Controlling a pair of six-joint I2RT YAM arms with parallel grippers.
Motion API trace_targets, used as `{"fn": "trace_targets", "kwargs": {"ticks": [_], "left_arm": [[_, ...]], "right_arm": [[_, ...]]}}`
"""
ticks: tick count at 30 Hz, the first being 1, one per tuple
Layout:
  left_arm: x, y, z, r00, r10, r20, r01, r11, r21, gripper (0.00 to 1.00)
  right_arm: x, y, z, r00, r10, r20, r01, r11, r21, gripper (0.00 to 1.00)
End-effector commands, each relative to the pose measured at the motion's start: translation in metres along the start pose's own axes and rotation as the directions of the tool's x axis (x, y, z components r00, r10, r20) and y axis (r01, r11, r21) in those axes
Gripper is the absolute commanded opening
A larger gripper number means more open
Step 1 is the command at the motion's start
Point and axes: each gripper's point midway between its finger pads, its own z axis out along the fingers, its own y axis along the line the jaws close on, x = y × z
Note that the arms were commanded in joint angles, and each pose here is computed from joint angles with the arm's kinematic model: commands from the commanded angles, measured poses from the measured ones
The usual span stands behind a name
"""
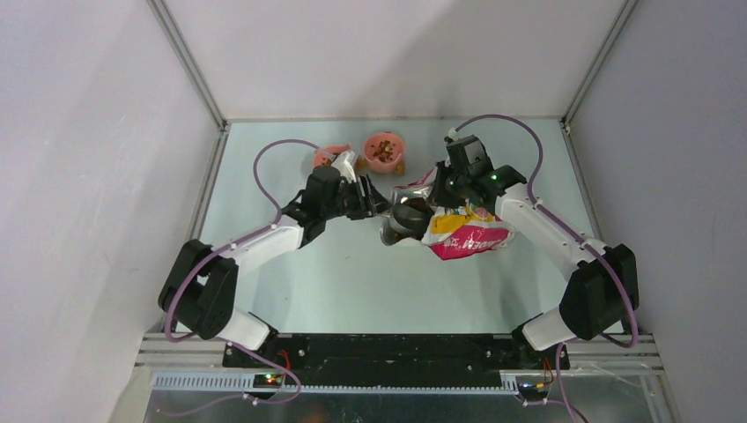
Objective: Serve the pet food
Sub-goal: Collect the pet food from the pet food bag.
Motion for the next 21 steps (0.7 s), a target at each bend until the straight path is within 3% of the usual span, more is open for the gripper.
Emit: {"fn": "trace_targets", "kwargs": {"ticks": [1,8,14,17,21], "left_arm": [[-0.005,-0.021,-0.014,0.999,0.019,-0.044,-0.016,0.998,0.053,0.57],[0.006,-0.023,-0.010,0.992,-0.002,-0.126,0.012,0.997,0.079,0.50],[0.006,-0.024,-0.009,0.989,-0.009,-0.144,0.022,0.996,0.088,0.28],[0.006,-0.026,-0.009,0.989,-0.012,-0.148,0.025,0.995,0.092,0.04],[-0.002,-0.031,-0.013,0.992,-0.002,-0.128,0.014,0.995,0.095,0.00]], "right_arm": [[-0.005,-0.010,-0.017,0.999,0.013,0.032,-0.014,1.000,0.023,0.00],[-0.004,-0.012,-0.018,0.999,0.015,0.036,-0.016,1.000,0.024,0.00],[-0.004,-0.013,-0.019,0.999,0.014,0.037,-0.015,1.000,0.024,0.00],[-0.004,-0.014,-0.020,0.999,0.013,0.040,-0.014,1.000,0.023,0.00],[-0.005,-0.015,-0.022,0.999,0.013,0.046,-0.014,1.000,0.022,0.00]]}}
